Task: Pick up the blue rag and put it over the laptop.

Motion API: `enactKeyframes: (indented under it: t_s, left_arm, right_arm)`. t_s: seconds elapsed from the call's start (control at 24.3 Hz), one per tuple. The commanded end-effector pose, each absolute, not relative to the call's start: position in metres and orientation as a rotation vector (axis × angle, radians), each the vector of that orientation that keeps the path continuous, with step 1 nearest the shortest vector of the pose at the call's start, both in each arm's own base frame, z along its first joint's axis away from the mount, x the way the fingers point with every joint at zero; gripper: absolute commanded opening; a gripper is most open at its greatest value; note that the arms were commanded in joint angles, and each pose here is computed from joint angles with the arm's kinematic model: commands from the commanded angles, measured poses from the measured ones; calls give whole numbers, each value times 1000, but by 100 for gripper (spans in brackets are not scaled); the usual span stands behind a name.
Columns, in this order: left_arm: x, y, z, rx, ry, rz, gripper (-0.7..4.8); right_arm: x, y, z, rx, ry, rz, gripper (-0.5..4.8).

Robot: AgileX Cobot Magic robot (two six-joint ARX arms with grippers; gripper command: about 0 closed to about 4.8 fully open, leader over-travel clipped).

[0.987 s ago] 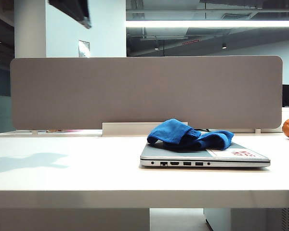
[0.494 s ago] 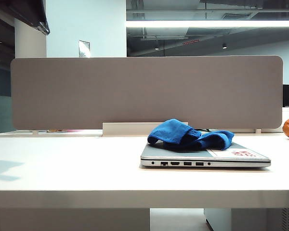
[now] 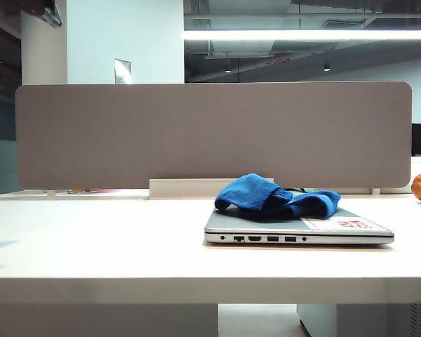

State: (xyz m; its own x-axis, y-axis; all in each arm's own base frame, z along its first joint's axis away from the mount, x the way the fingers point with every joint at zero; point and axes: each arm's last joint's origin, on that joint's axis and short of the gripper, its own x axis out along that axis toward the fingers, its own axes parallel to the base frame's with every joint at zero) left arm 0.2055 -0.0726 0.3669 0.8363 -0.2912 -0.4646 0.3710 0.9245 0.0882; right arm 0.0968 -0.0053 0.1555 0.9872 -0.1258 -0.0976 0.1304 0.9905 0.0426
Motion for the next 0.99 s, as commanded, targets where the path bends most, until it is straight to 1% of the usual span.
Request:
enactKeyframes:
  t_s: [0.04,0.25,0.62,0.78,0.99]
  left_arm:
    - [202,-72,370,184,423,-354,-6]
    - [201,-71,370,197,418,-356,-6]
    - [195,-68,366,196,399,-340,-6]
    - [179,-62,355,182,332,-330,-6]
    - [155,-54,334,154,330,-325,-6]
  right_arm:
    - [97,-4,155,55,84,-68,-1]
    - [97,-1,155,59,88,40,-1]
    - [97,0,153,60,110,41,-1]
    - [97,0,153,60,110,41,-1]
    - [97,0,153,60,109,42,-1]
